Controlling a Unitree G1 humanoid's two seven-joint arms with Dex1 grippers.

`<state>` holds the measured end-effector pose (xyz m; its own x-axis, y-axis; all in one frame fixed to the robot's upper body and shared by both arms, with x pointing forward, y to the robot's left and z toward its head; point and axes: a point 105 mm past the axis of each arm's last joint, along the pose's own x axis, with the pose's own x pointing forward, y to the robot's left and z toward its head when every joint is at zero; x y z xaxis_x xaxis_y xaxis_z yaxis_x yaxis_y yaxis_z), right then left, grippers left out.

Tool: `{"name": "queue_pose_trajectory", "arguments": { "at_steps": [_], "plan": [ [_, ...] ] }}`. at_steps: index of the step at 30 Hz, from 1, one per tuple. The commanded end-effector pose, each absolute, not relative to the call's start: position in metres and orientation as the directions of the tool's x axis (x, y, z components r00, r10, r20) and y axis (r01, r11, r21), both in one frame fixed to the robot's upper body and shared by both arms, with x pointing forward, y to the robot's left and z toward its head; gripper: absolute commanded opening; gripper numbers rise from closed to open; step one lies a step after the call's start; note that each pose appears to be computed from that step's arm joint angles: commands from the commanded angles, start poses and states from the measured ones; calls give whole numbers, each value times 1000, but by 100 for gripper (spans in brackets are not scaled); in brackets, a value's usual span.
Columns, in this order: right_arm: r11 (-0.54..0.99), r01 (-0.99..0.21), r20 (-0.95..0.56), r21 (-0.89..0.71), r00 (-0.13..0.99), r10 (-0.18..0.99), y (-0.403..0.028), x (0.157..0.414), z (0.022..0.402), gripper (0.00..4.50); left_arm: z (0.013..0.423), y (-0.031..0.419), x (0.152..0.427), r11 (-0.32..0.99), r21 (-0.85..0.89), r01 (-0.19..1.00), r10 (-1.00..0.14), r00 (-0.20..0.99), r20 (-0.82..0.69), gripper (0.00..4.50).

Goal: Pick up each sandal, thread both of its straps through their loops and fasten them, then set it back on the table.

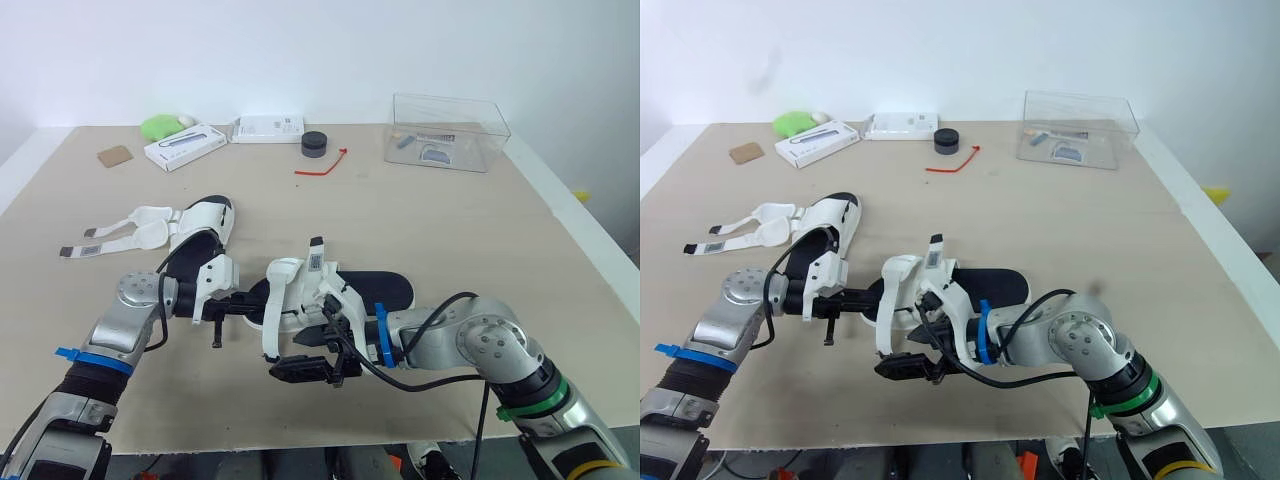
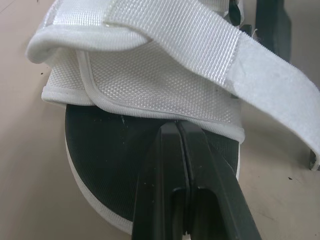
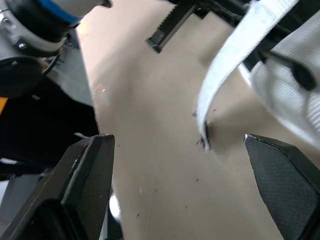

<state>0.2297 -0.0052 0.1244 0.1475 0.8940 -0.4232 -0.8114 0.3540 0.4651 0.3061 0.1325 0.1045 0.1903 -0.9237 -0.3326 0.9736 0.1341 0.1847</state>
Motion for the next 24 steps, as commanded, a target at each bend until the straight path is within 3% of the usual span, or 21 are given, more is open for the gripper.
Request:
{"name": "queue_pose_trajectory", "arguments": {
  "at_steps": [1,2,8,9,11,15,19,24],
  "plan": [
    [385,-787,-398,483,194,896,0,233,128,394,86,134,301,114,119,986,-909,152,-388,0],
    [405,-777,-405,481,212,889,0,236,126,384,85,134,302,113,120,986,-908,151,-390,0],
    [424,-747,-418,511,215,883,6,234,122,123,82,130,303,100,127,987,-906,143,-398,0],
    [428,-743,-426,515,211,880,7,234,119,60,82,130,304,100,128,987,-906,144,-398,0],
    [437,-736,-440,517,209,873,7,234,115,8,81,130,304,100,131,986,-905,145,-399,0],
    [455,-720,-461,525,209,862,4,236,110,8,79,130,304,101,134,986,-904,147,-401,0],
    [376,-727,-370,574,180,912,2,240,140,8,77,130,304,103,142,985,-903,152,-401,0],
    [361,-719,-292,594,225,929,-10,285,200,8,76,130,306,110,152,982,-902,163,-399,0]
  ]
}}
